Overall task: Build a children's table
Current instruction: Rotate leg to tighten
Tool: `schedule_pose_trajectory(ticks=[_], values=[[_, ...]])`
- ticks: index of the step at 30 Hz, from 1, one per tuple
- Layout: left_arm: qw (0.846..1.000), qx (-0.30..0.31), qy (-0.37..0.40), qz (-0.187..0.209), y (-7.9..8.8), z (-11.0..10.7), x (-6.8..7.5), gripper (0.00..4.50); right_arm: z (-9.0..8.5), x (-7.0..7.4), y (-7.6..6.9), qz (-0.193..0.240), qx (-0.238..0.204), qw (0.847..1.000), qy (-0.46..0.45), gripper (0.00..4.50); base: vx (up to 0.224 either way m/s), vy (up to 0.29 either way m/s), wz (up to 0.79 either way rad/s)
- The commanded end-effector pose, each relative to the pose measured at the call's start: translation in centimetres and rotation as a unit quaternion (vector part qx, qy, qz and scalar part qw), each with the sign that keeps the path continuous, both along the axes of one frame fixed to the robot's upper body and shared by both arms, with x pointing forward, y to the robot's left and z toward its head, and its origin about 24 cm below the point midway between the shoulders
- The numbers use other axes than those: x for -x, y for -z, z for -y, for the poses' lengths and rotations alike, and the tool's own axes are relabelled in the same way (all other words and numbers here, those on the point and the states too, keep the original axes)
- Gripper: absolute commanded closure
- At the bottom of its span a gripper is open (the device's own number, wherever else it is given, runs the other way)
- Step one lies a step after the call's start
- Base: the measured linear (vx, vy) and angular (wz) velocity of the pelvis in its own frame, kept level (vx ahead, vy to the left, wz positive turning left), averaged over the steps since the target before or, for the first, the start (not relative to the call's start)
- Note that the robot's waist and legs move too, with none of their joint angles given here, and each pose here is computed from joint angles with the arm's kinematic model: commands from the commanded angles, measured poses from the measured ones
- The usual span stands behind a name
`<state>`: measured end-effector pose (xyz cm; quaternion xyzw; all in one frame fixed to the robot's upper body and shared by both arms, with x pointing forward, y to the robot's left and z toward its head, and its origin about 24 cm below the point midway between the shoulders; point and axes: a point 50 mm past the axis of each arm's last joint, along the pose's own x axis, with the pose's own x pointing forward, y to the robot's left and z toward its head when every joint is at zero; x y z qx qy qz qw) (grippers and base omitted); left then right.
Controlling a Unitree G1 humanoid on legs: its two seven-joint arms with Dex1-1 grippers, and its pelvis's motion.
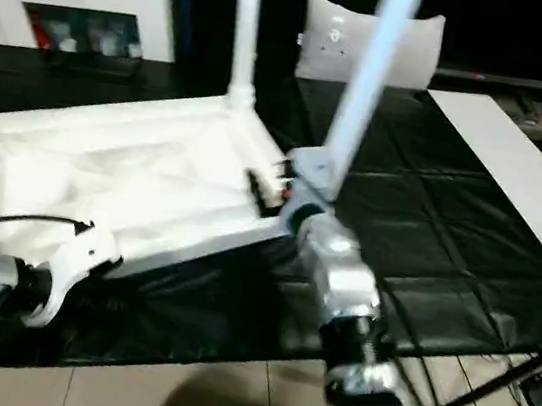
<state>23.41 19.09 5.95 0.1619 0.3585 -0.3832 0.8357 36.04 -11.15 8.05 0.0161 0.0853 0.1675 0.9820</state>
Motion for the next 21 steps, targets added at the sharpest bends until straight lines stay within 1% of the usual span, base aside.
schedule_pose_trajectory(ticks=[1, 2, 3, 4, 5, 8, 10, 13, 14, 15, 16, 17, 18, 20, 21], values=[[0.997, -0.05, -0.061, 0.028, 0.5, -1.7, -0.9, 3.26, 3.4, -0.7, -0.2, 0.007, 0.01, 0.997, 0.07, 0.0, 0.0, 0.0, 0.0], [0.996, -0.05, -0.067, 0.034, 0.5, -1.8, -1.0, 3.26, 3.9, -0.8, -0.3, 0.008, 0.012, 0.997, 0.077, 0.0, 0.0, 0.0, 0.0], [0.995, -0.05, -0.079, 0.047, 0.4, -1.8, -1.3, 3.26, 5.0, -1.0, -0.5, 0.012, 0.018, 0.995, 0.094, 0.0, 0.0, 0.0, 0.0], [0.994, -0.05, -0.079, 0.048, 0.4, -1.8, -1.4, 3.26, 5.0, -1.0, -0.5, 0.012, 0.018, 0.995, 0.095, 0.0, 0.0, 0.0, 0.0], [0.993, -0.049, -0.089, 0.064, 0.2, -1.7, -1.7, 3.26, 6.6, -1.3, -0.7, 0.017, 0.029, 0.993, 0.117, 0.0, 0.0, 0.0, 0.0], [0.99, -0.041, -0.101, 0.088, -0.1, -1.4, -2.4, 3.26, 8.6, -1.5, -1.3, 0.025, 0.039, 0.989, 0.139, 0.0, 0.0, 0.0, 0.0], [0.988, -0.037, -0.107, 0.109, -0.3, -1.1, -2.9, 3.26, 9.7, -1.6, -1.7, 0.031, 0.047, 0.987, 0.151, 0.0, 0.0, 0.0, 0.0], [0.983, -0.024, -0.12, 0.133, -0.5, -0.6, -3.6, 3.26, 10.8, -1.8, -2.1, 0.039, 0.053, 0.985, 0.159, 0.0, 0.0, 0.0, 0.0], [0.978, -0.012, -0.133, 0.159, -0.6, -0.3, -4.1, 3.26, 11.4, -1.8, -2.3, 0.043, 0.057, 0.984, 0.166, 0.0, 0.0, 0.0, 0.0], [0.976, -0.007, -0.14, 0.168, -0.7, -0.2, -4.3, 3.26, 11.6, -1.9, -2.3, 0.043, 0.059, 0.983, 0.171, 0.0, 0.0, 0.0, 0.0], [0.976, -0.007, -0.14, 0.168, -0.7, -0.2, -4.3, 3.26, 11.6, -1.9, -2.3, 0.043, 0.059, 0.983, 0.171, 0.0, 0.0, 0.0, 0.0], [0.967, 0.006, -0.164, 0.193, -0.8, -0.2, -4.5, 3.26, 11.7, -1.8, -2.4, 0.051, 0.06, 0.983, 0.168, 0.0, 0.0, 0.0, 0.0], [0.965, 0.01, -0.17, 0.198, -0.8, -0.2, -4.5, 3.26, 11.6, -1.8, -2.4, 0.053, 0.061, 0.983, 0.166, 0.0, 0.0, 0.0, 0.0], [0.959, 0.032, -0.189, 0.21, -0.8, -0.1, -4.3, 3.26, 10.8, -1.7, -2.2, 0.059, 0.06, 0.986, 0.141, 0.0, 0.0, 0.0, 0.0], [0.955, 0.045, -0.201, 0.212, -0.9, -0.1, -4.2, 3.06, 10.4, -1.6, -2.1, 0.061, 0.06, 0.988, 0.129, 0.0, 0.0, 0.0, 0.0]])
